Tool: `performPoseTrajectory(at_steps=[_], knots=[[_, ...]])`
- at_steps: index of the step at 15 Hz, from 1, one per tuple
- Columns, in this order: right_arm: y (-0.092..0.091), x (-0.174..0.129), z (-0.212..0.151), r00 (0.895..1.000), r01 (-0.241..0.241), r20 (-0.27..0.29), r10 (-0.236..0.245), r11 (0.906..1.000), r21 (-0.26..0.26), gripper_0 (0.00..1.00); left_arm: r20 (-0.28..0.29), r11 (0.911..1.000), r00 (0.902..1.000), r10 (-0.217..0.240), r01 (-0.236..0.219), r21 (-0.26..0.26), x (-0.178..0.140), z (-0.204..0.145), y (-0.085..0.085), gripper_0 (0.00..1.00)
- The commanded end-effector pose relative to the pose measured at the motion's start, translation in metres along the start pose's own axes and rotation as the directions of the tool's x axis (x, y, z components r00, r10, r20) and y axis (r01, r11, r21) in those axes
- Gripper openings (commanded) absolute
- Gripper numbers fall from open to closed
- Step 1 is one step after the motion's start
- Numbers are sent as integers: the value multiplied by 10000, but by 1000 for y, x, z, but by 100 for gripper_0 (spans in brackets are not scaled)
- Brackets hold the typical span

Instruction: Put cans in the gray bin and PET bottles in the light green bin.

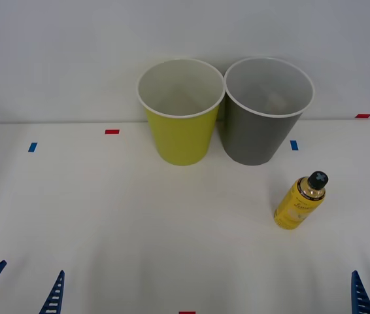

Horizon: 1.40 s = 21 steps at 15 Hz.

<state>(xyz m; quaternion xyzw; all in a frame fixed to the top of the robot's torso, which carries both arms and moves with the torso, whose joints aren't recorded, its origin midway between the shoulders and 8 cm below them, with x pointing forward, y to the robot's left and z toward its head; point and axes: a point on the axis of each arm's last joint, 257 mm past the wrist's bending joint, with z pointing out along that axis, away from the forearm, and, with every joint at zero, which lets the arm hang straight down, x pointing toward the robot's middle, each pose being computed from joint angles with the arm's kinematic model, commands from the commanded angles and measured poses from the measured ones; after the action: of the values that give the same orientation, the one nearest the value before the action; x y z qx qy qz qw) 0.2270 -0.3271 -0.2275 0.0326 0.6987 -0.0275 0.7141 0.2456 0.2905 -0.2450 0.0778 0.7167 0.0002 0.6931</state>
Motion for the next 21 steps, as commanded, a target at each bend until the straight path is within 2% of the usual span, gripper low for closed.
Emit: performPoseTrajectory(at_steps=[1, 21], knots=[[0, 0, 0, 10000, 0, 0, 0, 10000, 0, 100, 0, 10000, 10000, 0, 0, 0, 0, 0, 0, 100], [0, 0, 0, 10000, 0, 0, 0, 10000, 0, 100, 0, 10000, 10000, 0, 0, 0, 0, 0, 0, 100]])
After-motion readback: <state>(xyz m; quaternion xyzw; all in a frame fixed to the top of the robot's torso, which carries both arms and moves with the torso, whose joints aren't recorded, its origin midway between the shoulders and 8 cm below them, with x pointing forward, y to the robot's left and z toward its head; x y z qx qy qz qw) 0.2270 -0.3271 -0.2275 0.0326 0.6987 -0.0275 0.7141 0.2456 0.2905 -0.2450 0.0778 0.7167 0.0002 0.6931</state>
